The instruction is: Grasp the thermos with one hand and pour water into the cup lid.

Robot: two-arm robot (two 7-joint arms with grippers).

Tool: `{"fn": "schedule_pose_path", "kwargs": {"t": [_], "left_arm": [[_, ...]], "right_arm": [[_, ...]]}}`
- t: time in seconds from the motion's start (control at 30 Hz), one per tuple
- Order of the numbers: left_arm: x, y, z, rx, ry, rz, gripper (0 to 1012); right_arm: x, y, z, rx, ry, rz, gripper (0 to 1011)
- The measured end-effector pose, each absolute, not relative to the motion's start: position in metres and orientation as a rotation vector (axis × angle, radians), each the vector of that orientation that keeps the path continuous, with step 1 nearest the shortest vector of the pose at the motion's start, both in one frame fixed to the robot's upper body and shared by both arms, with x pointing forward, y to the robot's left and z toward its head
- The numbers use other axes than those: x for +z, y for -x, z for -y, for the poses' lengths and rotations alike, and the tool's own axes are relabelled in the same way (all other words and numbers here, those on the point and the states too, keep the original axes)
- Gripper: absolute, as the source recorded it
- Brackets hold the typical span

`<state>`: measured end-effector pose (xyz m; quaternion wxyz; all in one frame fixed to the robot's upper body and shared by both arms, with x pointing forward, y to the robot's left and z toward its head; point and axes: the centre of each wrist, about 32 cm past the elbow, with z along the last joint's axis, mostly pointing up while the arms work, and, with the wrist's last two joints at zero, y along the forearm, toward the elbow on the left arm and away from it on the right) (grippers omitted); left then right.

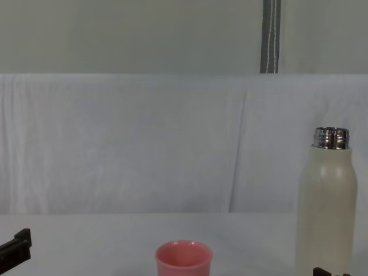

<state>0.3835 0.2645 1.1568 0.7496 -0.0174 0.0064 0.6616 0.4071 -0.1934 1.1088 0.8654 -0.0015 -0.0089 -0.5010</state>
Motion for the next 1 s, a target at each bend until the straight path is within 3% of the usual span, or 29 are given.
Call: {"fn": "schedule_pose_path", "kwargs": {"t": [1.0], "left_arm": [[1.1568,-0.3835,-0.2645,1.446,0.038,-0.014,1001]], "right_arm": [[1.1089,-0.4071,0.1934,-1.05,0.003,0.019,1001]]}}
